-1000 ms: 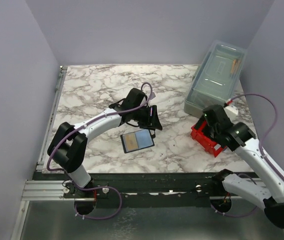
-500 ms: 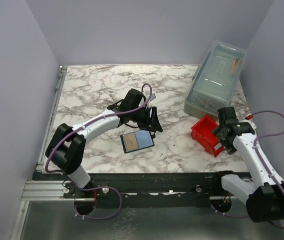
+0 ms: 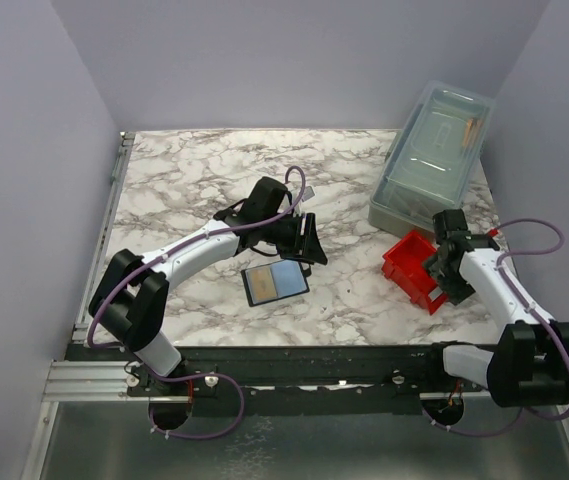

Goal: Put the credit cards into the card holder
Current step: Pick up the credit card from the storage box.

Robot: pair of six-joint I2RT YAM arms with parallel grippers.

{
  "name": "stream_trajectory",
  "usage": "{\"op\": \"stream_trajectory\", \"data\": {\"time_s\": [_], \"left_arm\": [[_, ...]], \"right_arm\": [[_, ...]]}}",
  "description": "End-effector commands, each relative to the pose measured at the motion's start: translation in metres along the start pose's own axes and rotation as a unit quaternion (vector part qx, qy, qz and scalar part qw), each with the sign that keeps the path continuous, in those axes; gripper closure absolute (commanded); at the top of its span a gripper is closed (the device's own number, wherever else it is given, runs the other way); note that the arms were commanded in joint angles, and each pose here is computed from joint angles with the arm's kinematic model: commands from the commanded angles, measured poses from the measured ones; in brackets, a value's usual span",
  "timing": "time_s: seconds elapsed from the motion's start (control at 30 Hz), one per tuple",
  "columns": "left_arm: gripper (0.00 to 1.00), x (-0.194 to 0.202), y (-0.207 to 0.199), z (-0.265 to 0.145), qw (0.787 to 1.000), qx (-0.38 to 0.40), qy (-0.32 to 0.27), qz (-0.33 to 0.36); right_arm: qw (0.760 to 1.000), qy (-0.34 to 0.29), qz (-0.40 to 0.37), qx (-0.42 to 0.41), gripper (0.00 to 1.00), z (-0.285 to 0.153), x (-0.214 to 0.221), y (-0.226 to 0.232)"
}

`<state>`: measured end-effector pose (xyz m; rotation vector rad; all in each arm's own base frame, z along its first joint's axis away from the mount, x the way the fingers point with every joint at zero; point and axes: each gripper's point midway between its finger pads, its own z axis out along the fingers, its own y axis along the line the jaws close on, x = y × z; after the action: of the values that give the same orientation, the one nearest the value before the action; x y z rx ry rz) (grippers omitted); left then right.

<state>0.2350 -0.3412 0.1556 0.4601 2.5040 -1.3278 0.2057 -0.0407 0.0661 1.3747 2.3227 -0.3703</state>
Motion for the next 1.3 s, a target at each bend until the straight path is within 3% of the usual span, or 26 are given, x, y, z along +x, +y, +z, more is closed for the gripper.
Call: {"op": "stream_trajectory", "data": {"time_s": [0.0, 0.27, 0.73, 0.87, 1.0, 1.27], "left_arm": [[0.47, 0.001, -0.013, -0.004, 1.0, 0.025, 0.003, 0.019], [0.47, 0.002, -0.013, -0.003, 0.999, 0.027, 0.005, 0.018], [0.48, 0.004, -0.014, -0.002, 0.999, 0.034, 0.012, 0.015], [0.48, 0.005, -0.014, -0.002, 0.999, 0.036, 0.012, 0.015], [0.47, 0.005, -0.014, -0.002, 0.999, 0.036, 0.012, 0.015], [0.48, 0.005, -0.015, -0.002, 0.999, 0.037, 0.012, 0.018]], "right_arm": [[0.999, 0.014, 0.016, 0.05, 0.23, 0.007, 0.005, -0.01], [0.993, 0.056, 0.032, 0.096, 0.32, 0.006, 0.023, -0.024], [0.993, 0.043, 0.048, 0.102, 0.4, -0.012, 0.014, -0.033], [0.993, 0.047, 0.046, 0.1, 0.45, -0.014, 0.015, -0.033], [0.994, 0.045, 0.044, 0.091, 0.57, -0.016, 0.013, -0.031], [0.996, 0.032, 0.043, 0.073, 0.6, -0.018, 0.007, -0.026]]}}
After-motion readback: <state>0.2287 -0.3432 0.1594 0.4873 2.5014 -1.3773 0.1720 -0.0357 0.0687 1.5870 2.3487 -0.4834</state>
